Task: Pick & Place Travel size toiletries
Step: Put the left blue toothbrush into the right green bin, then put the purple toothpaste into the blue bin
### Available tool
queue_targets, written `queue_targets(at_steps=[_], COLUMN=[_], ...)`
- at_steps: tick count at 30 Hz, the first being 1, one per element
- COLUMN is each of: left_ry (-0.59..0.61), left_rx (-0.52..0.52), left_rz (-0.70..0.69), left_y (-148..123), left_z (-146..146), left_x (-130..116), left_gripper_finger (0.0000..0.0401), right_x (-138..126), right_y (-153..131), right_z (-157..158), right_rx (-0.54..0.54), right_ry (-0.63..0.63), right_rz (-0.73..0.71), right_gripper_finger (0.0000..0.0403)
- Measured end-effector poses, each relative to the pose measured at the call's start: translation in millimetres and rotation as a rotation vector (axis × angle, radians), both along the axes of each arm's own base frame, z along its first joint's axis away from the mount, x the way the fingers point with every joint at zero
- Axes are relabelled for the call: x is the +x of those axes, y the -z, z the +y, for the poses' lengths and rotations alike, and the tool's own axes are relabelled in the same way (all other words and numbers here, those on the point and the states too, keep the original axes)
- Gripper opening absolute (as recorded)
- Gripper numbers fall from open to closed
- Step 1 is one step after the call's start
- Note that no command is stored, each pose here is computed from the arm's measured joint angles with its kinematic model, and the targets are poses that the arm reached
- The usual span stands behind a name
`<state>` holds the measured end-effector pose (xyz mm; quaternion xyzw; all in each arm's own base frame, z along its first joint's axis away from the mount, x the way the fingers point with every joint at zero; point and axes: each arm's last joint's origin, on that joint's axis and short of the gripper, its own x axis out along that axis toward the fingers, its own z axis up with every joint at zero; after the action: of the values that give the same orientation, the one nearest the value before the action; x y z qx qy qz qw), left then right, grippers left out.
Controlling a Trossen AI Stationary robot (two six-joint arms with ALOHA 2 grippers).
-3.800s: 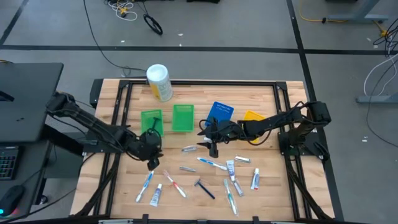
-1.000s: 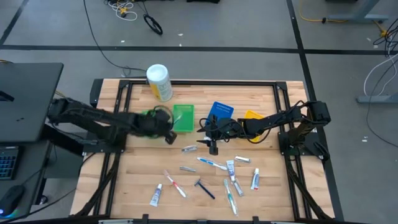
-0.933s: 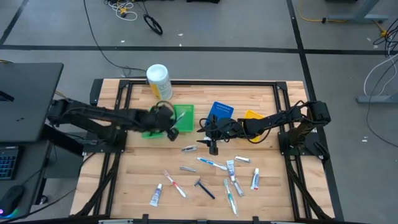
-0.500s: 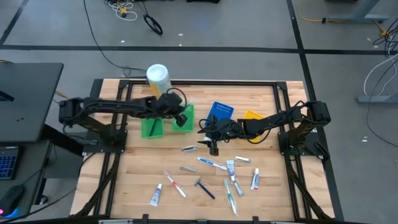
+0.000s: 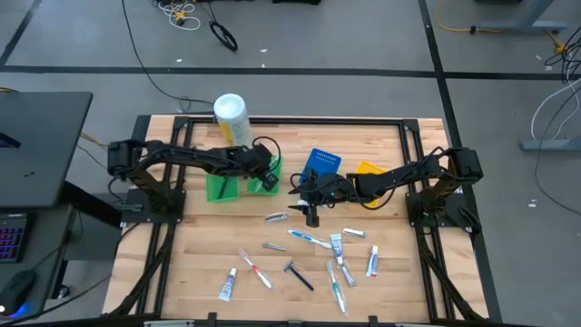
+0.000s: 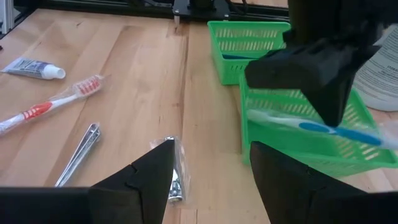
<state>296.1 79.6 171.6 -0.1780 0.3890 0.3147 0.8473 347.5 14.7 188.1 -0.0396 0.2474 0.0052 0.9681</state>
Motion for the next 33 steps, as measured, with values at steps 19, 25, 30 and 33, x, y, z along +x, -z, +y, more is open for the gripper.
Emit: queue_targets(at_steps=[19, 25, 30, 33], left_ry=[0.146, 0.211, 0.250, 0.259], left_rx=[0.029, 0.077, 0.033, -0.026], left_rz=[0.038, -0.015, -0.091, -0.119], left_y=[-43, -81, -102, -105], left_z=[-16, -45, -72, -89], left_x=[-15, -41, -62, -67], left_gripper_finger=[0.0131, 0.0128, 0.0120, 0.0117], right_x=[0, 0, 0, 0], right_y=[0, 0, -1, -1], right_z=[0, 0, 0, 0], right_rx=[0.000, 0.000, 0.001, 0.001], right_ry=[0.000, 0.000, 0.000, 0.001], right_rz=[0.001, -0.005, -0.007, -0.009], right_gripper_finger=[0.0220, 0.0220, 0.0220, 0.0220])
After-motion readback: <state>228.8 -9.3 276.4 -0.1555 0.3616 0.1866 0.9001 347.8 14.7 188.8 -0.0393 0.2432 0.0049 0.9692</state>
